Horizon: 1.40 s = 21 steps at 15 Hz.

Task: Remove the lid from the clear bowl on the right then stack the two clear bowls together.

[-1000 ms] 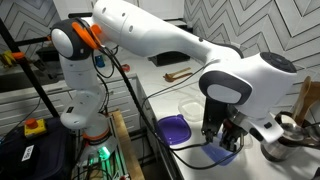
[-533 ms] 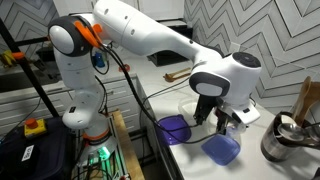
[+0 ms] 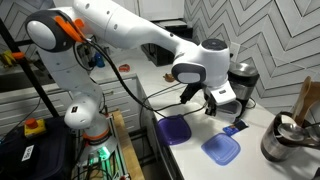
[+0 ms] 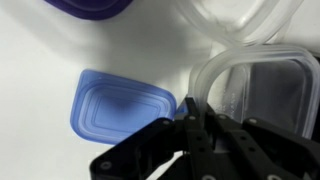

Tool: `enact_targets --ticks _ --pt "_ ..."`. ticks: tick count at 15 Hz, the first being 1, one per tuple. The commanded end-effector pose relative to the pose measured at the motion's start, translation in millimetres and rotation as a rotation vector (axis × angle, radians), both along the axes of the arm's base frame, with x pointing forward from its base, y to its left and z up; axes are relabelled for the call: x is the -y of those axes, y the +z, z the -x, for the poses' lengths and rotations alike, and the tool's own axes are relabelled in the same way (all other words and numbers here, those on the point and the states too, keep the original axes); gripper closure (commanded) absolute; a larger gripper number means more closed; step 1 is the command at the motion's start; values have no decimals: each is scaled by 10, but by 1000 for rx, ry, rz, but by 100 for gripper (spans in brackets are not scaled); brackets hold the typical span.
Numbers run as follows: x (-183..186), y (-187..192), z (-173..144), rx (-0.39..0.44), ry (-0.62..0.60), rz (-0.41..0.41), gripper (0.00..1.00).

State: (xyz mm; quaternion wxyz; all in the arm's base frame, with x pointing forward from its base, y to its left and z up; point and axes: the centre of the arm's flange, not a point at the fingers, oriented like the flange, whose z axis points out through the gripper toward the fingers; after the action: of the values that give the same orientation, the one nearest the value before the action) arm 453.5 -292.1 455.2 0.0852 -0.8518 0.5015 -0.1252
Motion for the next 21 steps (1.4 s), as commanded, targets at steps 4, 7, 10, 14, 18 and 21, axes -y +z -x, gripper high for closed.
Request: enact_targets --ticks 4,7,10,14,18,21 --pt "-437 111 62 -21 -167 -102 98" --pt "-378 82 -44 -22 -154 -87 93" --pt "-443 81 -61 -28 -166 -94 93" --pt "-444 84 -57 -28 -168 -94 93" --pt "-595 60 -89 -37 -222 -101 98" --pt "-754 57 -112 -57 -277 -130 98"
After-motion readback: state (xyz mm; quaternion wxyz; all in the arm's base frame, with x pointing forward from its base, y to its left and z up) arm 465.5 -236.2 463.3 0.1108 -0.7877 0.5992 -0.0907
